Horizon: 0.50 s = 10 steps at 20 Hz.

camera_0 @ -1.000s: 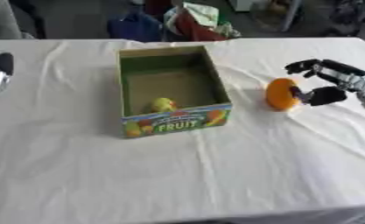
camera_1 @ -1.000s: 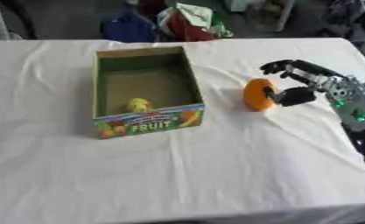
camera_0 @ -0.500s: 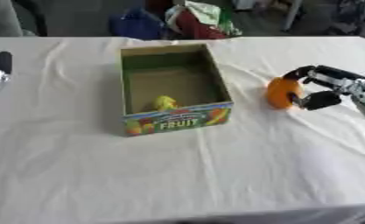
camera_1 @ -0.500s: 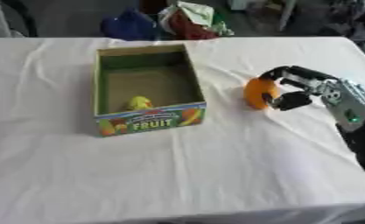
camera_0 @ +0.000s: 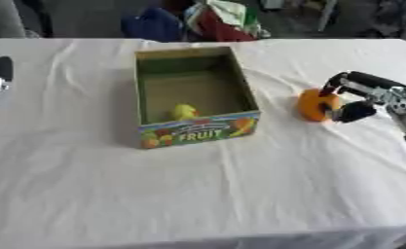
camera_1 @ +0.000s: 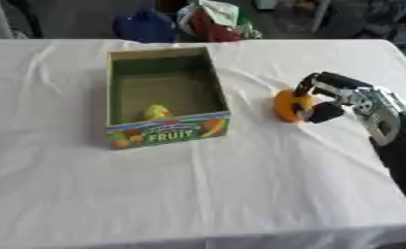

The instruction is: Pick up objects on the table and place them in the box.

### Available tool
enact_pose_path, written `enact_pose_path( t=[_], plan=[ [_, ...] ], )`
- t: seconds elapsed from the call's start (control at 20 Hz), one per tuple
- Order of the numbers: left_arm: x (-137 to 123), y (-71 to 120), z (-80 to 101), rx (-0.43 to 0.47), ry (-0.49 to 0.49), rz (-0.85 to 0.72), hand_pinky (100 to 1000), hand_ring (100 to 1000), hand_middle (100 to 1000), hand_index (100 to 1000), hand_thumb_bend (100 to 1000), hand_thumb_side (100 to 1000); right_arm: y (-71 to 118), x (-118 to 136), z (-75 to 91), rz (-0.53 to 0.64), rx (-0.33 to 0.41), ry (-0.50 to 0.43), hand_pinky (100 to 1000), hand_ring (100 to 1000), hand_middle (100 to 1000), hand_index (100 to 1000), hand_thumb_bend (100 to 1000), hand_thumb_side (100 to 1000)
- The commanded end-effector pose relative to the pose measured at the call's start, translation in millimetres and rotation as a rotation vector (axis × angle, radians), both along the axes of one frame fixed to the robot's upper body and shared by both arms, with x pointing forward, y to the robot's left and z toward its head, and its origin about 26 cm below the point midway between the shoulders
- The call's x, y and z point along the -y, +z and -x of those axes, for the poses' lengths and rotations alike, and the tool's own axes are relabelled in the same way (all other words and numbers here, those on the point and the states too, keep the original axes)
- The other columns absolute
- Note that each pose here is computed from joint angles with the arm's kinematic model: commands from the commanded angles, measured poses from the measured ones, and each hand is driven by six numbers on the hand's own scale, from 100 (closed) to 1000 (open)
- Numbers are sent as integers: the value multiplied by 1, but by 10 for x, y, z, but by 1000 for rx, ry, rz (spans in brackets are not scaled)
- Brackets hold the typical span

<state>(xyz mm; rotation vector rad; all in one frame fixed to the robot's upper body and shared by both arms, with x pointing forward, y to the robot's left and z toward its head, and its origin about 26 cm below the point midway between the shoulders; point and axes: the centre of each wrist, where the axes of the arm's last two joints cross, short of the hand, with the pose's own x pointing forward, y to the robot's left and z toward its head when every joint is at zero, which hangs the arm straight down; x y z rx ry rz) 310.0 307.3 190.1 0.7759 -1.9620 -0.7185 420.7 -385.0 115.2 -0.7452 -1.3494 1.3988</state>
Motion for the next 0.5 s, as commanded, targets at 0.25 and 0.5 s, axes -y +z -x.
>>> enact_pose_path(
  t=[0.25,0.5],
  plan=[
    [-9,54,10,19,2,0,634,597,599,797,262,657,414,-77,-53,-43,207,18,713,717,285,275,100,100],
    [-4,40,11,14,-2,1,634,595,596,795,256,659,745,-224,-83,-82,301,76,714,710,275,277,100,100]
  ],
)
